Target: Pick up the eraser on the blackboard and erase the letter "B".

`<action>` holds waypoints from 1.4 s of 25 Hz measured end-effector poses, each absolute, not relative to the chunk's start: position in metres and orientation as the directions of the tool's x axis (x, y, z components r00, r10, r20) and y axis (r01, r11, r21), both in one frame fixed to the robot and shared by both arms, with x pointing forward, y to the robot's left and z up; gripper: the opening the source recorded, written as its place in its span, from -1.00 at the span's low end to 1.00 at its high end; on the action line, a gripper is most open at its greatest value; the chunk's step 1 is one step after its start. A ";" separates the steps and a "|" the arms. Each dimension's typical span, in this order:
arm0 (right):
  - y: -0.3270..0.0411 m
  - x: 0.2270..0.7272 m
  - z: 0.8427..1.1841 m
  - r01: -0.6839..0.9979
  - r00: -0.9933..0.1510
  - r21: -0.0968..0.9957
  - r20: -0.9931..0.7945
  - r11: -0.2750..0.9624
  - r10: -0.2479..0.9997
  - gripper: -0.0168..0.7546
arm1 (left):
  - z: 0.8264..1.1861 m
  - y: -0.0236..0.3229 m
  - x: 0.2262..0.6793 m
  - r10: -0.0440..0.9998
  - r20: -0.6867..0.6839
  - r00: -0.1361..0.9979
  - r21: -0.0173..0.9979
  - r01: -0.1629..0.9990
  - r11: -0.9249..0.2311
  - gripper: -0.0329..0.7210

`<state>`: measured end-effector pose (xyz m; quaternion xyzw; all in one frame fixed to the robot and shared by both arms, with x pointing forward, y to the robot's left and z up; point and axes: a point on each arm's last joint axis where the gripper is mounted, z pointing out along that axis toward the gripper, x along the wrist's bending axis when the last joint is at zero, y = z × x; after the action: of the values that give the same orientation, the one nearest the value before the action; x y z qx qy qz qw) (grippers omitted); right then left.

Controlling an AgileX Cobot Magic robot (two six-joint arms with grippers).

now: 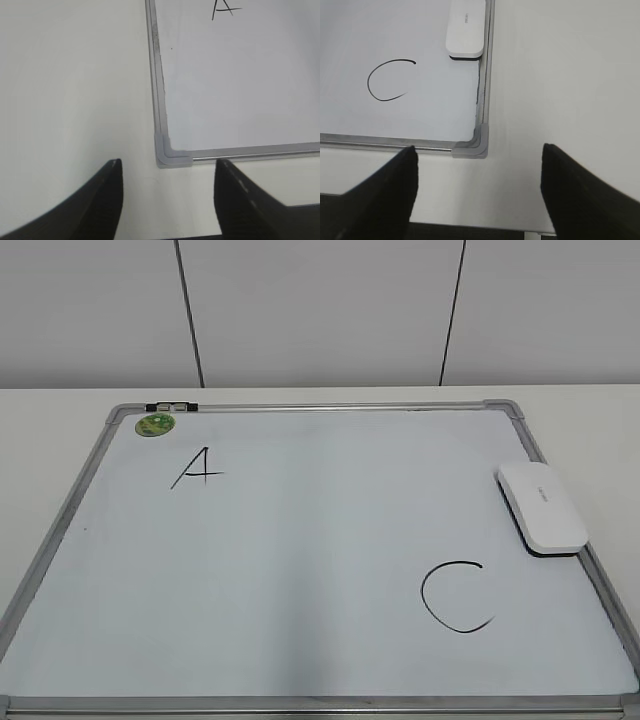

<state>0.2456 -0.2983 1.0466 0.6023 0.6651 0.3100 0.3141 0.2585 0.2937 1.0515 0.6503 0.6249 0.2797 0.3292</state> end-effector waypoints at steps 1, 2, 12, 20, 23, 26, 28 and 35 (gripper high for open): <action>-0.298 0.245 1.047 0.605 -0.077 0.792 -0.045 0.082 0.996 0.56 | 1.052 0.294 0.258 0.997 -0.047 0.063 0.781 0.624 -0.002 0.20; -0.298 0.244 1.047 0.598 -0.077 0.797 -0.045 0.082 0.996 0.56 | 1.052 0.294 0.257 0.997 -0.047 0.063 0.785 0.619 -0.002 0.20; -0.299 0.228 1.046 0.506 -0.071 0.859 -0.048 0.077 0.996 0.56 | 1.052 0.293 0.232 0.997 -0.039 0.071 0.871 0.491 -0.001 0.20; -0.299 0.227 1.046 0.505 -0.071 0.860 -0.048 0.077 0.996 0.56 | 1.052 0.293 0.232 0.997 -0.040 0.069 0.870 0.493 0.001 0.20; -0.299 0.227 1.046 0.505 -0.071 0.860 -0.048 0.077 0.996 0.56 | 1.052 0.293 0.232 0.997 -0.040 0.069 0.870 0.493 0.001 0.20; -0.299 0.227 1.046 0.505 -0.071 0.860 -0.048 0.077 0.996 0.56 | 1.052 0.293 0.232 0.997 -0.040 0.069 0.870 0.493 0.001 0.20; -0.299 0.227 1.046 0.505 -0.071 0.860 -0.048 0.077 0.996 0.56 | 1.052 0.293 0.232 0.997 -0.040 0.069 0.870 0.493 0.001 0.20; -0.299 0.227 1.046 0.505 -0.071 0.860 -0.048 0.077 0.996 0.56 | 1.052 0.293 0.232 0.997 -0.040 0.069 0.870 0.493 0.001 0.20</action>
<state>0.2273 -0.2991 1.0463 0.5832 0.6435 0.3483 0.3528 0.2323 0.2929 1.0522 0.6245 0.5965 0.3309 0.3803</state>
